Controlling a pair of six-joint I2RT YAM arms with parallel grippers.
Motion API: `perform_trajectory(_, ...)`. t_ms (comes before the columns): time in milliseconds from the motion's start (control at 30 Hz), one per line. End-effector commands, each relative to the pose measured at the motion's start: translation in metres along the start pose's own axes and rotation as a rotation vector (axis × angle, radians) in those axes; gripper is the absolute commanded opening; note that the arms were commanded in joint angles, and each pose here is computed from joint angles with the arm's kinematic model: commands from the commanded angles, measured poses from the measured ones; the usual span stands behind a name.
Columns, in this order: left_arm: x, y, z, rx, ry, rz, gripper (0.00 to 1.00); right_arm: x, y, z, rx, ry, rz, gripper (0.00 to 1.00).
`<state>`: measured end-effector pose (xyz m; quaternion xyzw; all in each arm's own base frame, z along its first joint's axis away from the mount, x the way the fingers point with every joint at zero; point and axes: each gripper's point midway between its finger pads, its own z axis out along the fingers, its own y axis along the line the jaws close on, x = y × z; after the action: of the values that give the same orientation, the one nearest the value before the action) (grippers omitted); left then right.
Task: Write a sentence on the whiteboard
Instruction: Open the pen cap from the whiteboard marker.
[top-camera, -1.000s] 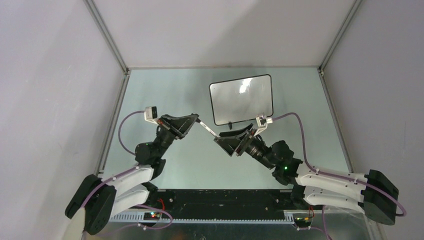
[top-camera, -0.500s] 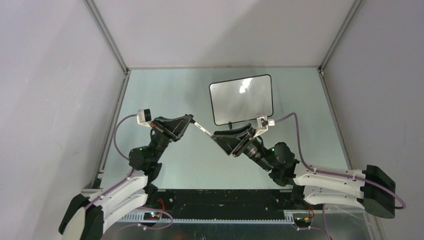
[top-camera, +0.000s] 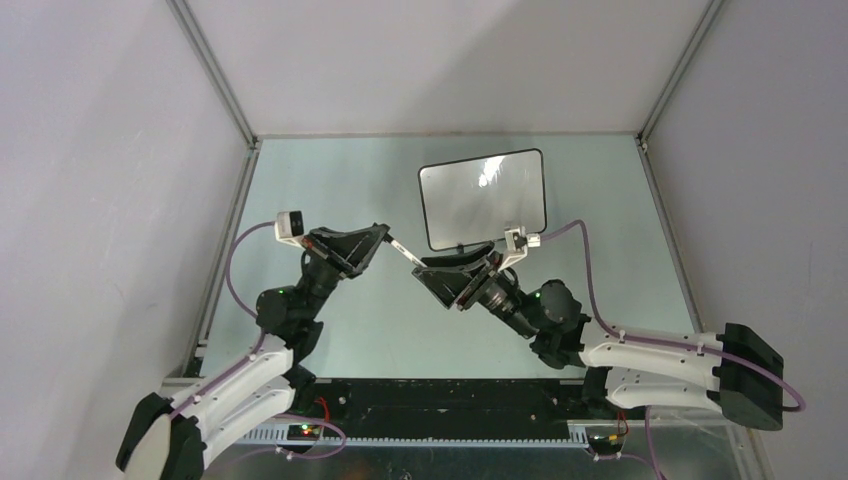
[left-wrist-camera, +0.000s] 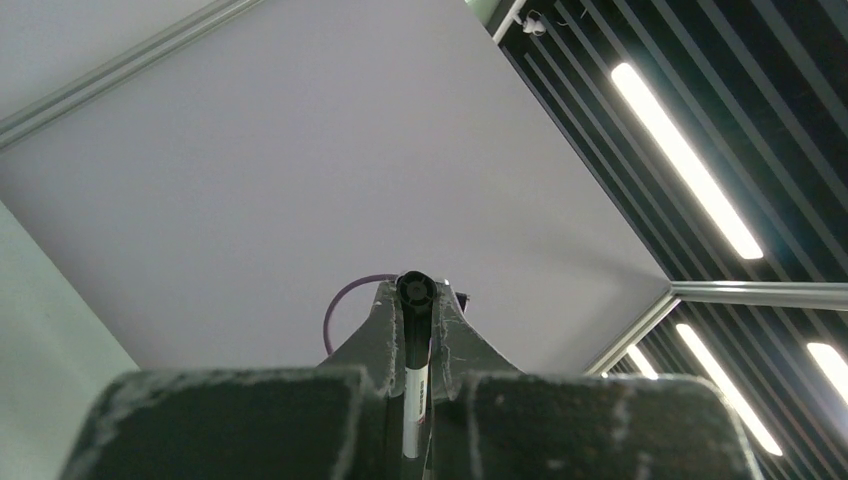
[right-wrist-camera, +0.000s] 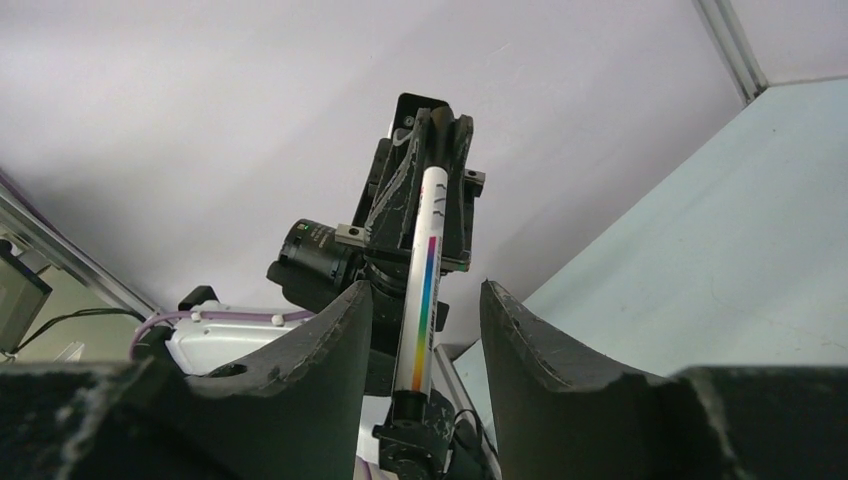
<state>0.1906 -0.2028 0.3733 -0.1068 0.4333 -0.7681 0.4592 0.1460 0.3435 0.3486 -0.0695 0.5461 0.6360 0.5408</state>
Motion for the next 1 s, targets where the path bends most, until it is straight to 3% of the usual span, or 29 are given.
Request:
perform_trajectory(0, -0.003, -0.014, 0.001, 0.031, -0.017, -0.014, 0.00, -0.020, 0.016, 0.012, -0.032, -0.061, 0.000, 0.48)
perform_trajectory(433, -0.010, -0.029, -0.002, 0.040, -0.063, -0.032, 0.00, -0.033, 0.022, 0.032, -0.045, -0.135, -0.028, 0.43)
perform_trajectory(833, -0.010, -0.025, -0.002, 0.031, -0.068, -0.033, 0.00, -0.030, 0.024, 0.038, -0.055, -0.122, -0.061, 0.20)
perform_trajectory(967, -0.009, -0.024, -0.001, 0.031, -0.063, -0.035, 0.00, -0.029, 0.022, 0.038, -0.045, -0.118, -0.061, 0.18)
